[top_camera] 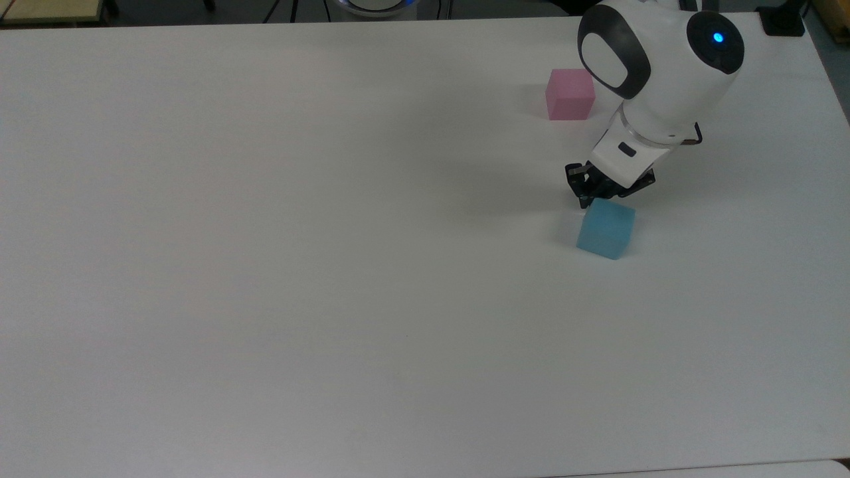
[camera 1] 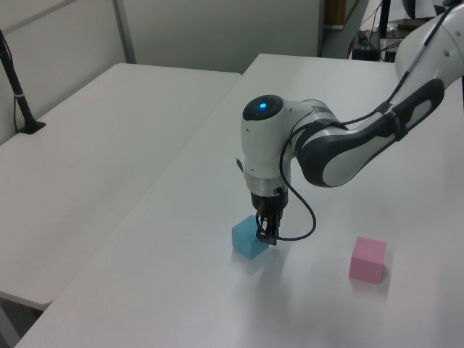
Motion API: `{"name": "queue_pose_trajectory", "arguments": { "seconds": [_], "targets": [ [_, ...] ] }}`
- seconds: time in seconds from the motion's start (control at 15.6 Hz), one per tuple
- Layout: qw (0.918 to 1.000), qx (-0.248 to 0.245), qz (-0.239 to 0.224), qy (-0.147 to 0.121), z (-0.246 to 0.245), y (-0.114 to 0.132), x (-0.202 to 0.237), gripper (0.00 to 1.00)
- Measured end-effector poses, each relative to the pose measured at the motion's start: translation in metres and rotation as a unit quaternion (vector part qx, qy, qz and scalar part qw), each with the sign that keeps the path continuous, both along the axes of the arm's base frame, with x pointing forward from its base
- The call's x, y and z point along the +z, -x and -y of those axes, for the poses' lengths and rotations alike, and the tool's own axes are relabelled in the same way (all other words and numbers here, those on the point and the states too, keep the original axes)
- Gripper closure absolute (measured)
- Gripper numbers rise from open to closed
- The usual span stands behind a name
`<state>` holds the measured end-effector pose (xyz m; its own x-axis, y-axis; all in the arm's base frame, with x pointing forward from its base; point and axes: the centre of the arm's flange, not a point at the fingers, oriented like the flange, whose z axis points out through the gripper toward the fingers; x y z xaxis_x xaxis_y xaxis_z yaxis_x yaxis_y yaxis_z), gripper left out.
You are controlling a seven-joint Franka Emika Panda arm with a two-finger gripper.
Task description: Put blue cube on pink cube
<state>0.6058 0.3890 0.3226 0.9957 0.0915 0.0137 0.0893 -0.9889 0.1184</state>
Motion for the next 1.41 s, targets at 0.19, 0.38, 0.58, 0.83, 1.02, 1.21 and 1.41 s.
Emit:
{"name": "queue_pose_trajectory", "arguments": {
  "seconds": [0.19, 0.38, 0.58, 0.83, 1.02, 1.21, 1.41],
  "targets": [
    [1.0000, 0.000, 0.002, -0.001, 0.000, -0.001, 0.002, 0.98],
    [1.0000, -0.001, 0.005, -0.003, 0.000, -0.003, 0.005, 0.99],
    [0.9999, -0.004, 0.011, -0.007, 0.001, -0.006, 0.013, 0.99],
    [0.9997, -0.008, 0.020, -0.012, 0.006, -0.010, 0.027, 0.99],
    [0.9994, -0.027, 0.021, -0.011, 0.015, -0.010, 0.049, 0.76],
    [0.9975, -0.069, 0.001, 0.009, 0.055, -0.010, 0.095, 0.47],
    [0.9928, -0.115, -0.020, 0.029, 0.111, -0.003, 0.158, 0.18]
  ]
}}
